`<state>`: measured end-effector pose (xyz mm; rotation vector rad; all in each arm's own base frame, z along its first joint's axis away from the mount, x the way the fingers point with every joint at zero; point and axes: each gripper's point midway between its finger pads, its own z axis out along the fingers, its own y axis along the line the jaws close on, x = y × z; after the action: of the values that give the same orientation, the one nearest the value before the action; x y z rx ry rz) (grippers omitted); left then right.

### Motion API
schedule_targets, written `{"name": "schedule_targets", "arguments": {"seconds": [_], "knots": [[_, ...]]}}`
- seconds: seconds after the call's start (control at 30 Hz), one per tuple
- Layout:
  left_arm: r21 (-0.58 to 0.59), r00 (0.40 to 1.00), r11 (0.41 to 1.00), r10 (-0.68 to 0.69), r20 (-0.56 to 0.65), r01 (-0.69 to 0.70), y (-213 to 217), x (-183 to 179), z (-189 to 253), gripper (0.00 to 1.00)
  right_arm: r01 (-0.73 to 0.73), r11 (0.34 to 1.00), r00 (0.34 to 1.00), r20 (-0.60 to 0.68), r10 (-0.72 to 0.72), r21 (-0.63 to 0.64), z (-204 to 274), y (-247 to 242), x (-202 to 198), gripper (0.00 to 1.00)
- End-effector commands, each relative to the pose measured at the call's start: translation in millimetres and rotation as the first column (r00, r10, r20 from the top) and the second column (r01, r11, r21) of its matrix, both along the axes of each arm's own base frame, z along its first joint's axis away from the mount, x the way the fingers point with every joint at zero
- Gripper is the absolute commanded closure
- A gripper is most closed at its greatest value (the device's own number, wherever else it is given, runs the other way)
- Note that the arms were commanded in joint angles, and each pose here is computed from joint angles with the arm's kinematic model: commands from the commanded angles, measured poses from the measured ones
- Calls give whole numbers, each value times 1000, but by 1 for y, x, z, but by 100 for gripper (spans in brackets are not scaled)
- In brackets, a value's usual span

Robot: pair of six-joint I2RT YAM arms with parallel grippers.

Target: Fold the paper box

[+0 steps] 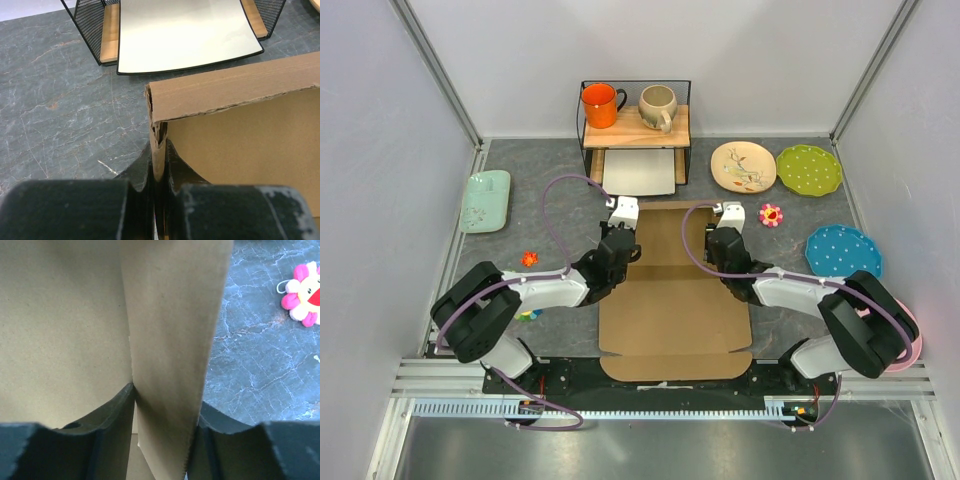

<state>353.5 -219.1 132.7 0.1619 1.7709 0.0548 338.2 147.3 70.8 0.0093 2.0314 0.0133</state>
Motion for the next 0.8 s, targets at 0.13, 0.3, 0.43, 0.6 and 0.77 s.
{"name": "schedule_targets", "arguments": {"seconds": [0.13,0.3,0.43,0.6,0.77], "knots": [[61,1000,998,-3,-14,4,10,-8,4,98,35,999,999,12,-35,-8,7,-2,10,76],[54,1000,999,0,-14,0,10,-8,5,98,95,994,995,-10,-96,-61,4,-13,10,100],[52,1000,999,-1,-19,2,10,-9,3,98,114,990,992,-37,-118,-84,-2,-15,11,100],[65,999,998,11,-30,-9,11,-9,0,98,48,999,998,-34,-48,-8,8,0,9,46],[80,998,996,40,-40,-36,15,-8,-2,98,39,999,999,-23,-38,30,26,2,6,29]]}}
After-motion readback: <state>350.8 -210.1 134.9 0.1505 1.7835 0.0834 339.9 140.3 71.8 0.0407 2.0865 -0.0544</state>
